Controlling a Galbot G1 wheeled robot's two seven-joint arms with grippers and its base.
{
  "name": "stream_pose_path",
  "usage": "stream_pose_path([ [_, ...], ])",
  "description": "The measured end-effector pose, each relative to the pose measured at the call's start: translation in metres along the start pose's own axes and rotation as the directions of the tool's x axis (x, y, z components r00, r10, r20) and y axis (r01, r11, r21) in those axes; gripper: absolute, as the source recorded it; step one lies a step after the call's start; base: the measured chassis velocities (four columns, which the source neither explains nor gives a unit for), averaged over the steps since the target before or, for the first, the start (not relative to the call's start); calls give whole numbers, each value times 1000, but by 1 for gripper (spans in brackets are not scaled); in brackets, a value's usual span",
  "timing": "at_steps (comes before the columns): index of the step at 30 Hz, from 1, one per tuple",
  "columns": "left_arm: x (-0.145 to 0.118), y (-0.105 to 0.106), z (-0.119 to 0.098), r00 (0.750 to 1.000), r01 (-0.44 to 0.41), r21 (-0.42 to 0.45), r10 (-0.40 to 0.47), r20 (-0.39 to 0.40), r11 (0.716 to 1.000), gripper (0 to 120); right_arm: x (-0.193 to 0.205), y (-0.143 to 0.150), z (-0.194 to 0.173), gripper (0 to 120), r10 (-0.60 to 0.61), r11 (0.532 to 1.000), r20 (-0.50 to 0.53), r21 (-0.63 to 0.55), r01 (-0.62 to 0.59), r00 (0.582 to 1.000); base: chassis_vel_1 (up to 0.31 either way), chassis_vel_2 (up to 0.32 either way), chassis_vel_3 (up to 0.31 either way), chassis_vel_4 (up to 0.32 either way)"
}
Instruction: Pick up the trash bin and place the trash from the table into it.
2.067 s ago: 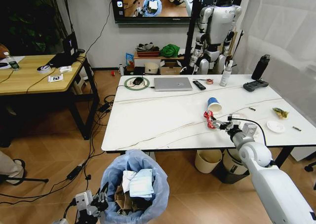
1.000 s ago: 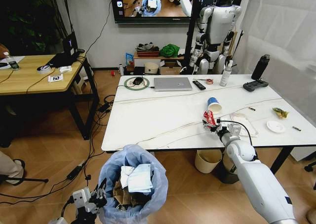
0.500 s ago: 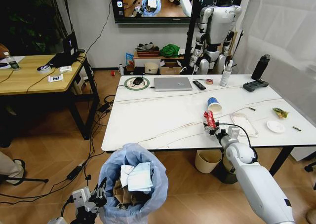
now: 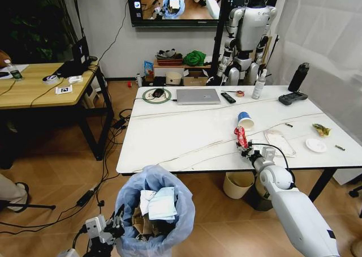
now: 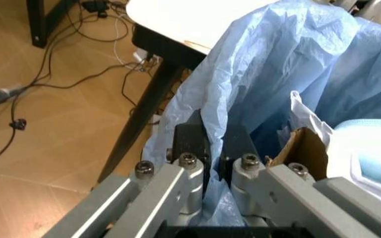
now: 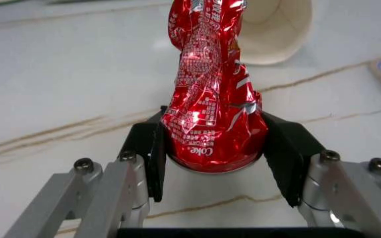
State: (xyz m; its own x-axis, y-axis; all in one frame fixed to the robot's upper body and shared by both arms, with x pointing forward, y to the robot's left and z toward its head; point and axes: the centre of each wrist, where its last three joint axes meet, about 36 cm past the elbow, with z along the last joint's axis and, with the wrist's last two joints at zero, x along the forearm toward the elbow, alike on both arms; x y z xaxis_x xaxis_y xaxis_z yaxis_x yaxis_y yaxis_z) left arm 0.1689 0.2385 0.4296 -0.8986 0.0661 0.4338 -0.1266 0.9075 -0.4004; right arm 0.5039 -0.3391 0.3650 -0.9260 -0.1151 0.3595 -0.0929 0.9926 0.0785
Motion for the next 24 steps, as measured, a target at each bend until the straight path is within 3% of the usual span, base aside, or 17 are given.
stream_pose_path([
  [6, -2, 2, 2, 1000, 2, 11, -2, -11, 1000, 0, 42, 29, -29, 44, -115, 993, 93, -1, 116, 989, 0, 0, 0, 0],
  [9, -3, 4, 3, 1000, 4, 8, -4, -15, 1000, 0, 76, 75, -37, 44, -266, 964, 123, 24, 265, 956, 0, 0, 0, 0],
  [13, -3, 3, 3, 1000, 5, 7, -5, -14, 1000, 0, 100, 110, -34, 44, -380, 925, 132, 38, 379, 915, 0, 0, 0, 0],
  [16, -3, 1, 2, 1000, 6, 4, -6, -9, 1000, 0, 139, 161, -29, 44, -553, 832, 134, 35, 553, 823, 0, 0, 0, 0],
  [18, -3, 1, 2, 1000, 6, 4, -6, -8, 1000, 0, 142, 165, -28, 44, -567, 822, 134, 36, 568, 812, 0, 0, 0, 0],
  [19, -3, 0, 2, 1000, 6, 5, -5, -8, 1000, 0, 150, 174, -26, 44, -600, 799, 133, 36, 601, 789, 0, 0, 0, 0],
  [21, -4, -2, 2, 1000, 5, 5, -5, -4, 1000, 0, 172, 195, -21, 44, -707, 704, 130, 36, 709, 695, 0, 0, 0, 0],
  [22, -4, -2, 2, 1000, 5, 5, -5, -4, 1000, 0, 172, 195, -21, 44, -707, 704, 130, 36, 709, 695, 0, 0, 0, 0],
  [24, -4, -2, 2, 1000, 6, 3, -6, -3, 1000, 0, 183, 200, -16, 44, -760, 646, 120, 38, 762, 638, 0, 0, 0, 0],
])
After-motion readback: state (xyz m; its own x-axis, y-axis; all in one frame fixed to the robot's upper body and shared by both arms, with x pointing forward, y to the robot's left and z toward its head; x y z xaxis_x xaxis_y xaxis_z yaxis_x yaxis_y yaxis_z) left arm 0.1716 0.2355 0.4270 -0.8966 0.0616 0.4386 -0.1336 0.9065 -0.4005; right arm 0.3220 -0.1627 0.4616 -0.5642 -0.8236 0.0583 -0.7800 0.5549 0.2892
